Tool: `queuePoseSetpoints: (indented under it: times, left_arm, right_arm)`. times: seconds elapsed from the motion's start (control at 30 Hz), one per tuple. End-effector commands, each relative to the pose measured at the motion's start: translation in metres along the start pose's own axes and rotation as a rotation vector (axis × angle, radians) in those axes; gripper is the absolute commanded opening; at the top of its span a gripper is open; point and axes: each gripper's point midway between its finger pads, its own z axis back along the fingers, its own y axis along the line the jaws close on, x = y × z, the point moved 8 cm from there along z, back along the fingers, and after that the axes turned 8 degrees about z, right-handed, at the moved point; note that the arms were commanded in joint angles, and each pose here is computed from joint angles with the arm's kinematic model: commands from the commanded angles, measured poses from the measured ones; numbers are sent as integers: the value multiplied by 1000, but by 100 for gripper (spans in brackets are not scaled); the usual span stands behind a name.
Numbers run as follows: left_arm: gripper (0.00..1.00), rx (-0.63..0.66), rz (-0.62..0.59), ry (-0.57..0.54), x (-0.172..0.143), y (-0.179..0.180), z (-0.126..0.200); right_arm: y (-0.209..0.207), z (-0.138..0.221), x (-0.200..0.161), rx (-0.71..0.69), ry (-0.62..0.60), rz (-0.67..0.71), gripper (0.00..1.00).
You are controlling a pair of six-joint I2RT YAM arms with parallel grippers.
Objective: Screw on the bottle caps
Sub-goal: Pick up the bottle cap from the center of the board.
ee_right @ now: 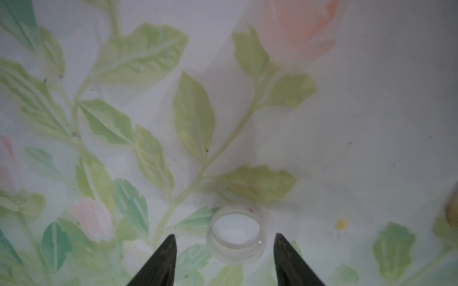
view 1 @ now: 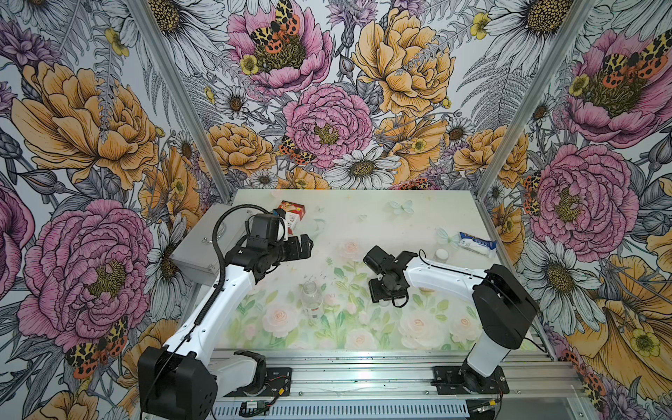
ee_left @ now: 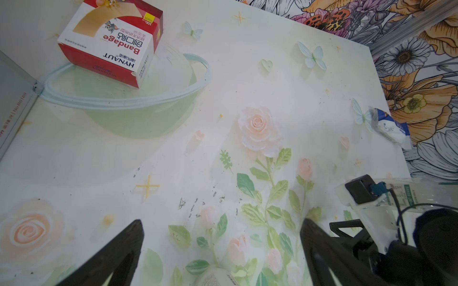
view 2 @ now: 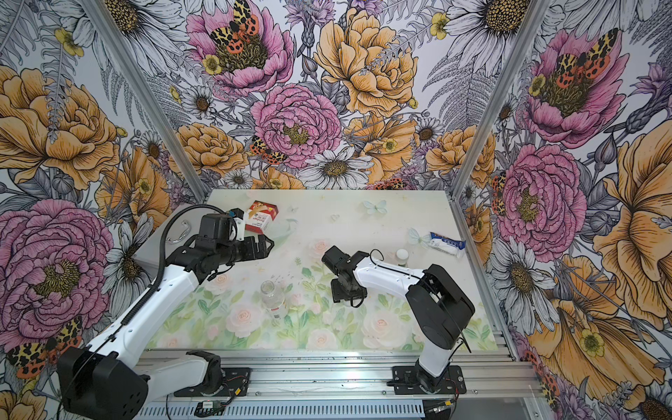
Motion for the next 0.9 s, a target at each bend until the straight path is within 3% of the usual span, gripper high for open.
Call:
queuePoseSetpoints:
  times: [0.0,0.13,0.33,0.63,0.87]
  left_arm:
    - [99,7,-44,-28,5,-4,6]
    - [99,8,-46,-33,6,-5,7]
    - [99,-6,-62,-31,4,-6,9]
    - [99,-26,-89,-24,3,-9,10]
    - [99,-128,-204,6,0,-32,12]
  right_arm:
    - [1,-10,-1,-23,-7,-9,62]
    - [2,-16,1,-25,7,-3,61]
    - [2,-17,-3,-9,22,-28,48]
    - [1,-17,-7,-13,29,-36,43]
    - [4,11,5,1,-91,-21,38]
